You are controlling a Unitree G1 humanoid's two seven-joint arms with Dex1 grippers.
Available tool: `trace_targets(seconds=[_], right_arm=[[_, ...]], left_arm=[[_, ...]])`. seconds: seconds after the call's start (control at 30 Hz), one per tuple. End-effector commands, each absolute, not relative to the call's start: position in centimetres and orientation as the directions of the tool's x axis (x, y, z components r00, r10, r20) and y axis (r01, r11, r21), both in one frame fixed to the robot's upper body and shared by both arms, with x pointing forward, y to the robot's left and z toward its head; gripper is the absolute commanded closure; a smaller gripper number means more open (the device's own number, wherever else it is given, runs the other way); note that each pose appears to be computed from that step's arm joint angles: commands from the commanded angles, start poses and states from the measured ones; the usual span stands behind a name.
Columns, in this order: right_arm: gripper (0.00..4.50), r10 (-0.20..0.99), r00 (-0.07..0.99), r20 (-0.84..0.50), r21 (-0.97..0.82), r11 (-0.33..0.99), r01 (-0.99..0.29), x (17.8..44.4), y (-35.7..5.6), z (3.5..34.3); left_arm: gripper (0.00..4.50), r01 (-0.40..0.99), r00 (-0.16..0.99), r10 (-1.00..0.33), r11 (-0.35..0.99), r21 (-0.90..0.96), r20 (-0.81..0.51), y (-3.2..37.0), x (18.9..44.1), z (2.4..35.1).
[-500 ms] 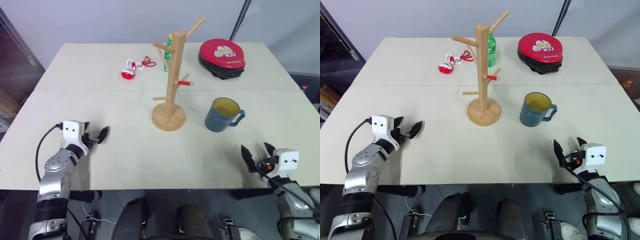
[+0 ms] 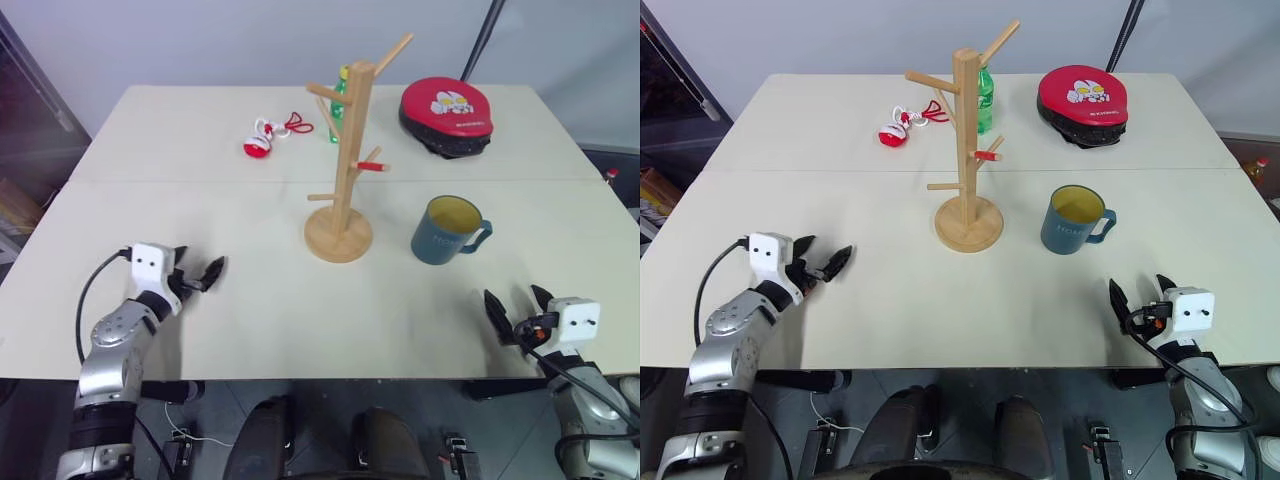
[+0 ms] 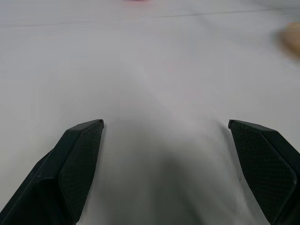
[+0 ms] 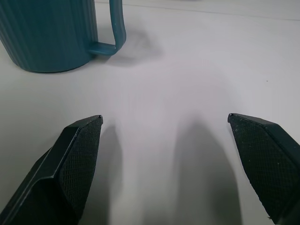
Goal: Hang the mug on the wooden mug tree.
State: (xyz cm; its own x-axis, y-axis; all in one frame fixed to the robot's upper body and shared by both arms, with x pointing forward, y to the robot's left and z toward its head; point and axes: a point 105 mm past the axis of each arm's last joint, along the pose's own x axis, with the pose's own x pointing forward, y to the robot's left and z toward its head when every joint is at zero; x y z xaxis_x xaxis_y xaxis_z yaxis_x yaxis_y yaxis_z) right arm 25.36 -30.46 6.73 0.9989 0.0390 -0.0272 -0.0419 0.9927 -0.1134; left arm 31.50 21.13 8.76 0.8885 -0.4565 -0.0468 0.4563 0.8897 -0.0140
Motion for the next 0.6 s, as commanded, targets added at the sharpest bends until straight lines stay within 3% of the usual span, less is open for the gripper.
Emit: trace_targets(seconds=[0.03, 0.13, 0.27, 0.6], right_arm=[[0.06, 0.067, 0.997, 0.031, -0.153, 0.986, -0.061, 26.1, -29.9, 9.0], [0.06, 0.078, 0.996, 0.052, -0.161, 0.985, -0.069, 26.6, -29.6, 9.8], [0.06, 0.079, 0.994, 0.071, -0.161, 0.985, -0.067, 27.5, -29.3, 10.5], [0.06, 0.076, 0.991, 0.109, -0.175, 0.983, -0.057, 30.7, -28.6, 11.8]], left_arm=[[0.00, 0.694, 0.719, -0.694, 0.720, 0.009, 0.045, 16.5, 29.5, 11.8], [0.00, 0.851, 0.525, -0.851, 0.524, 0.031, 0.006, 12.8, 27.0, 12.1], [0.00, 0.912, 0.407, -0.913, 0.407, 0.052, 0.002, 10.2, 26.1, 13.0], [0.00, 0.938, 0.332, -0.943, 0.333, 0.091, 0.029, 7.6, 26.1, 14.2]])
